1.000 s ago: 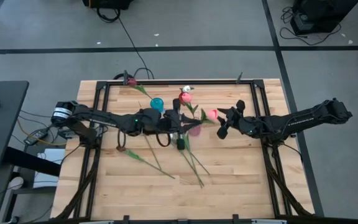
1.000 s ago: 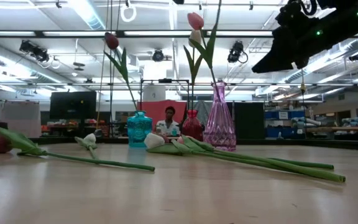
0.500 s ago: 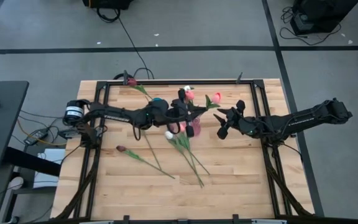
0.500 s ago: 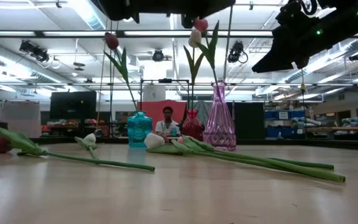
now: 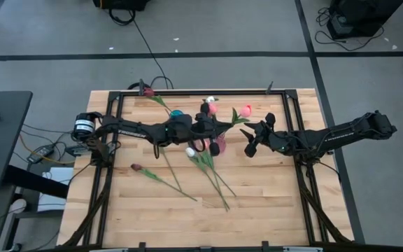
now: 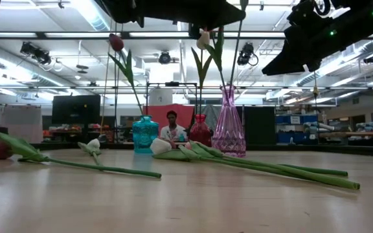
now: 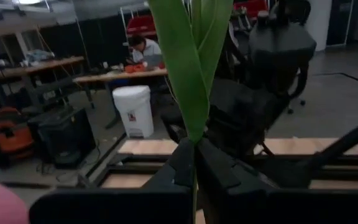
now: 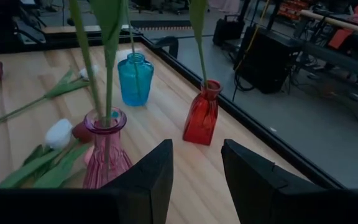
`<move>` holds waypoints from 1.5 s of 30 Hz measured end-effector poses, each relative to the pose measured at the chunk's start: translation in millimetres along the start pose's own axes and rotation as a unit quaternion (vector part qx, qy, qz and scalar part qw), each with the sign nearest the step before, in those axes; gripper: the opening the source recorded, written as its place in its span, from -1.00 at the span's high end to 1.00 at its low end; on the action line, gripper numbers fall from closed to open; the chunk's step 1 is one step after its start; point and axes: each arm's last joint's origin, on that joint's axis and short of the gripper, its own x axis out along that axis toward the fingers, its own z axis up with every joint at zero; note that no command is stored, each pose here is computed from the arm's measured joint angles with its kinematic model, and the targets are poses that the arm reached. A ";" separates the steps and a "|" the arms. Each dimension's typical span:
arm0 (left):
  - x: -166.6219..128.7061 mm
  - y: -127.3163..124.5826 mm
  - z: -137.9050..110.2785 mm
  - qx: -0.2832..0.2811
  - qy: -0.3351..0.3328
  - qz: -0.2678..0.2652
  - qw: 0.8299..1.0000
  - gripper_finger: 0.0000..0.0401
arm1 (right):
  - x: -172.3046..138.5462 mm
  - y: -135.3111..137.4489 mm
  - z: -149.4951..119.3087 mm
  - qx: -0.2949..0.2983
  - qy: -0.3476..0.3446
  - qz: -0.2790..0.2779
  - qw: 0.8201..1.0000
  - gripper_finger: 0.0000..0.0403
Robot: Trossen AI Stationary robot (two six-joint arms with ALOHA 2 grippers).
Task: Sort flowers into vase by color
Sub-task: Put the left pink tulip into the violet vase, then put the left red tulip into the the blue vase
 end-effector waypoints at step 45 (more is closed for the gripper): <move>-96.7 -85.1 -32.8 -0.079 0.428 0.030 0.900 0.19 | -0.4 1.8 3.2 0.013 -0.012 0.019 1.000 0.25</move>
